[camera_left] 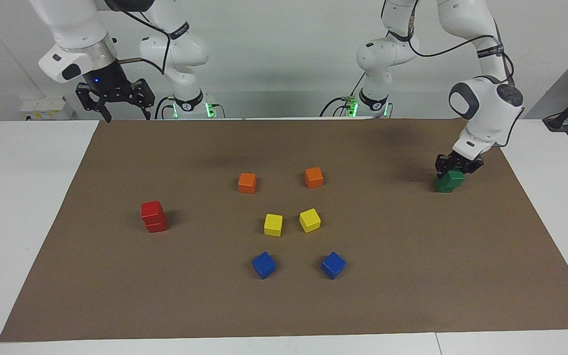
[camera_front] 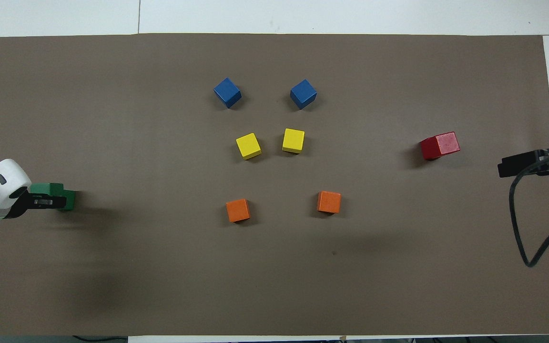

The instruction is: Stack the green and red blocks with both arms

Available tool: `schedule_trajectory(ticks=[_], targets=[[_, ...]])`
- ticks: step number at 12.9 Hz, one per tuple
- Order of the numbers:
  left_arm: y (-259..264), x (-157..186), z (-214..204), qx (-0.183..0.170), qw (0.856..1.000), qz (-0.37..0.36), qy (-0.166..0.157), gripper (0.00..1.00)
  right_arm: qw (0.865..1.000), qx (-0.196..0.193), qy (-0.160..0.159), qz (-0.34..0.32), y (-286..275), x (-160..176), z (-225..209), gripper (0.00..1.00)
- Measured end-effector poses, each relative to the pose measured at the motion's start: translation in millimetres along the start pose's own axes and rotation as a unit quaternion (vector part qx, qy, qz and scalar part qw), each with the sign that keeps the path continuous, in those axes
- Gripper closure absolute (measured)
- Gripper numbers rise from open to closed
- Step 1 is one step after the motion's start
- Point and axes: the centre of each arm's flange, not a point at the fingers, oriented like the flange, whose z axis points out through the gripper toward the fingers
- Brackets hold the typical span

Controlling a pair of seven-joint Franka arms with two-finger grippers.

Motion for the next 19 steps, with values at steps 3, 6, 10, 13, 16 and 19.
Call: schedule_trajectory(ticks=[3,6,10,13,16,19], targets=[[0.7,-1.5,-0.1,-0.004,1.000,-0.004,-0.010,0.44,1.000,0.002,-0.015,0.003,5.1,15.0,16.8,0.00],[0.9,-1.9,-0.1,-0.005,1.000,-0.004,-0.013,0.44,1.000,0.002,-0.019,0.004,6.4,18.4,20.2,0.00],[1.2,-2.6,1.4,-0.007,1.000,-0.004,-0.018,0.26,1.000,-0.012,-0.017,0.005,9.8,18.3,17.8,0.00],[-1.0,5.8,-12.2,-0.011,1.000,-0.003,-0.025,0.00,1.000,-0.017,-0.017,0.005,11.2,18.2,17.8,0.00],[-6.5,25.8,-49.6,-0.011,1.000,-0.001,-0.022,0.00,1.000,-0.018,-0.017,0.006,12.0,18.1,17.7,0.00],[-11.0,43.7,-93.7,-0.010,1.000,0.001,-0.013,0.00,1.000,-0.018,-0.017,0.006,12.2,18.1,17.7,0.00]])
